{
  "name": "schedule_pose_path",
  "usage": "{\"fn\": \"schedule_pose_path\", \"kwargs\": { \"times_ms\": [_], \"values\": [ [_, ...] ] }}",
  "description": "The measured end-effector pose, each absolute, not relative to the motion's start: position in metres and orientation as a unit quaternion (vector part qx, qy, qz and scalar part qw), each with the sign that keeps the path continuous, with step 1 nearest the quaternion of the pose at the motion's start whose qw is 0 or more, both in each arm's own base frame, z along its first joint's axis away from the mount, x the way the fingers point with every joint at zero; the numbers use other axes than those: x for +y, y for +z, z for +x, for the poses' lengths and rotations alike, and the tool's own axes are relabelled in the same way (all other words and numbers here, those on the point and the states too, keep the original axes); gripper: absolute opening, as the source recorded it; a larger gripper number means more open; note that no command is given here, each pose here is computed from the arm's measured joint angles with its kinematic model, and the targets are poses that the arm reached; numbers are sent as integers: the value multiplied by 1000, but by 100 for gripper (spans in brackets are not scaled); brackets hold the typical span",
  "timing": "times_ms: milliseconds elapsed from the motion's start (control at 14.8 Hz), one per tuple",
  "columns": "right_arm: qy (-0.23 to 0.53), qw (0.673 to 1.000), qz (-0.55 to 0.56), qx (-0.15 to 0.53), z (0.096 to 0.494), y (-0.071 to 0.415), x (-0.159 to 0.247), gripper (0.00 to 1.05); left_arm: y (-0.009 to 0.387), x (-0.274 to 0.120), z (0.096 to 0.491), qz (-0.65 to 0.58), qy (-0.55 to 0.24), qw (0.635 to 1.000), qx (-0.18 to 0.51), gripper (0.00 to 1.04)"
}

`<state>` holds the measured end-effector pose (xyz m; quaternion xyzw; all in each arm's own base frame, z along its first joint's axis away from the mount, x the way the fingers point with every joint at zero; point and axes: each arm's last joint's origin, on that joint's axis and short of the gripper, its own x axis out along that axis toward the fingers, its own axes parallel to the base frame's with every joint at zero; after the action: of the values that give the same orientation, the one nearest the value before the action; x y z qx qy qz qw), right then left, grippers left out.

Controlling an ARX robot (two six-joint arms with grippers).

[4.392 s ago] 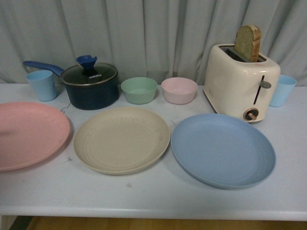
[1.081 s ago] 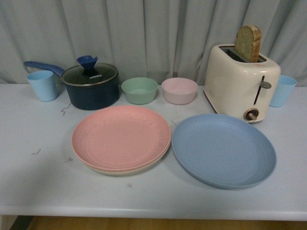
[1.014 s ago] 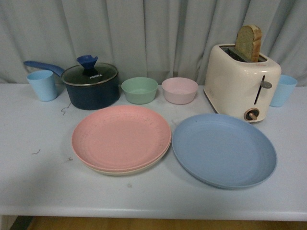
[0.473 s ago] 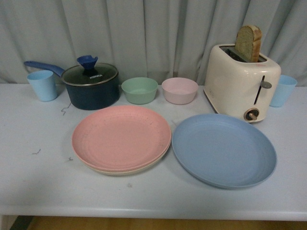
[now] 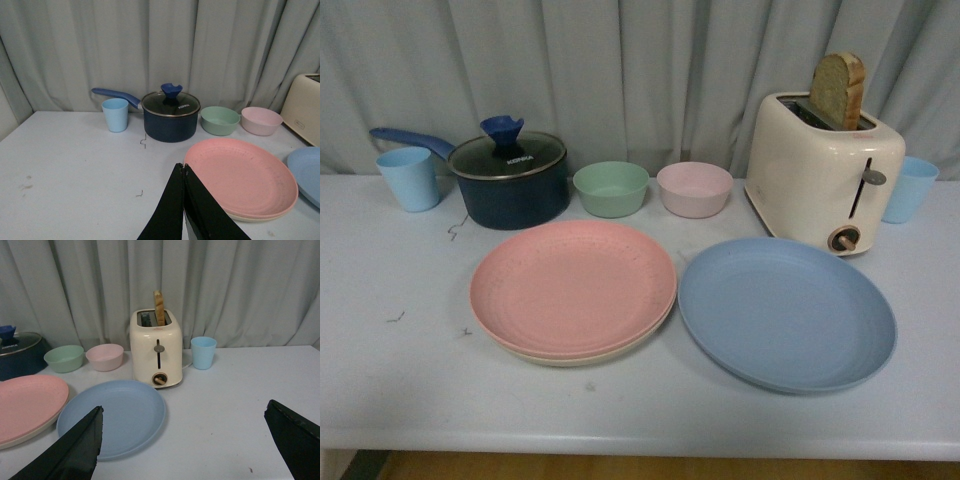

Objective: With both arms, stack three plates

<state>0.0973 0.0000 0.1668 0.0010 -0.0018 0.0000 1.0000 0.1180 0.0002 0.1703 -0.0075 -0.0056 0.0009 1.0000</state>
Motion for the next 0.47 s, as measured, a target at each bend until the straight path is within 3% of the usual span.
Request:
{"fn": "schedule_pose_path", "kwargs": {
  "times_ms": [473],
  "values": [
    [0,1000,1,-2,97,167,0,98,170,0,109,-8,1,1000,-6,2]
  ]
}}
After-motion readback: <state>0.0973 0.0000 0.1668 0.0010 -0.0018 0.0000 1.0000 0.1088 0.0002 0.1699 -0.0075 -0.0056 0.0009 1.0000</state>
